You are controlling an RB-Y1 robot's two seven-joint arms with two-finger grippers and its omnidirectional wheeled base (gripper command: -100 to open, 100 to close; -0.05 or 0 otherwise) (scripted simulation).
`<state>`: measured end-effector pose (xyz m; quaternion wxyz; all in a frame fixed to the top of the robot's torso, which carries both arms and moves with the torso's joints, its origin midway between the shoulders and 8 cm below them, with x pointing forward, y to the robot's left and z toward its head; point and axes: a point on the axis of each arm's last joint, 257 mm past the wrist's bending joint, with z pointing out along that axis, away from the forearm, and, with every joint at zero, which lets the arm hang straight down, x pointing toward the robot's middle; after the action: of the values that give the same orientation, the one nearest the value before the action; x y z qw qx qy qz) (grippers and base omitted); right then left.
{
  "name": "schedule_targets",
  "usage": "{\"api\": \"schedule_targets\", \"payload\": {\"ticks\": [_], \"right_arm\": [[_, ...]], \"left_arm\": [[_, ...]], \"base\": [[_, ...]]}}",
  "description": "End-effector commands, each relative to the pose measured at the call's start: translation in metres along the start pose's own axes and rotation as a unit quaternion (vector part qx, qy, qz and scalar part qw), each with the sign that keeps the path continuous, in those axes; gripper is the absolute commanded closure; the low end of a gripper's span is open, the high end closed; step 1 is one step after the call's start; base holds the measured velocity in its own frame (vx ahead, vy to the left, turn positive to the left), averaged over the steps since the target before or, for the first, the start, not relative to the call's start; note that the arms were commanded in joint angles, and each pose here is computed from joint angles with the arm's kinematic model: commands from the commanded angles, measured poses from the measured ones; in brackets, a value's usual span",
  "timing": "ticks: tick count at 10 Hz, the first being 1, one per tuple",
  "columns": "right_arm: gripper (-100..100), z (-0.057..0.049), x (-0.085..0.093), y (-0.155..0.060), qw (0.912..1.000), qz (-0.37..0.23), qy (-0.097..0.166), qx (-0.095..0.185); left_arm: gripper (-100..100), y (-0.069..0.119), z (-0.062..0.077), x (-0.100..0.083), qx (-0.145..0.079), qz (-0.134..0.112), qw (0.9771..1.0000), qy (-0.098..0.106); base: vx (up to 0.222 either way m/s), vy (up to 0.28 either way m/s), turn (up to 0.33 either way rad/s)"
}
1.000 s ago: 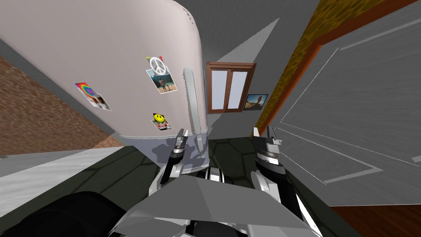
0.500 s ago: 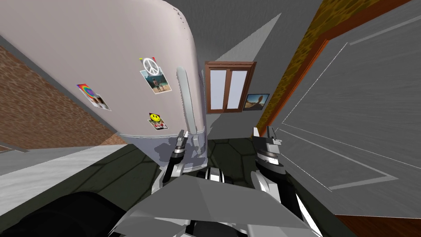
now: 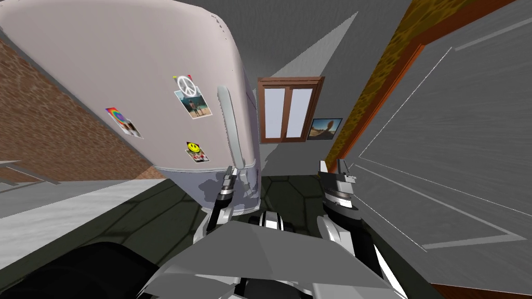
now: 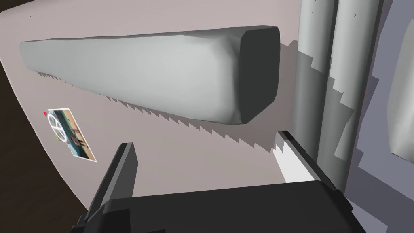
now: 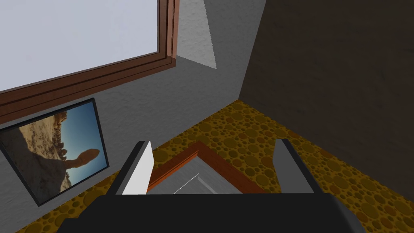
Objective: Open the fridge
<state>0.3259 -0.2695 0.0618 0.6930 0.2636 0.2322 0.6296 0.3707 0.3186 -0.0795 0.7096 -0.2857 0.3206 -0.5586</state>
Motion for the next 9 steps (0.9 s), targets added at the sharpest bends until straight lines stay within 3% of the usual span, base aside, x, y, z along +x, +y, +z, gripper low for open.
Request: {"api": "schedule_targets", "payload": {"ticks": [1,4,7,9], "right_arm": [[0,0.0,0.0,0.0,1.0,0.0,0.0,0.0],[0,0.0,0.0,0.0,1.0,0.0,0.0,0.0],[0,0.0,0.0,0.0,1.0,0.0,0.0,0.0],[0,0.0,0.0,0.0,1.0,0.0,0.0,0.0]], "left_arm": [[-100,0.015,-0.005,-0.005,-0.011,-0.001,0.9999,-0.011],[-100,0.029,-0.012,-0.009,-0.021,-0.007,0.9993,-0.028],[-100,0.04,-0.021,-0.008,-0.033,-0.024,0.9973,-0.061],[-100,0.031,-0.011,-0.014,-0.024,-0.019,0.998,-0.056]], "base": [[0.015,-0.117,0.064],[0.009,-0.103,0.059],[0.006,-0.069,0.044],[0.004,-0.013,0.011]]}}
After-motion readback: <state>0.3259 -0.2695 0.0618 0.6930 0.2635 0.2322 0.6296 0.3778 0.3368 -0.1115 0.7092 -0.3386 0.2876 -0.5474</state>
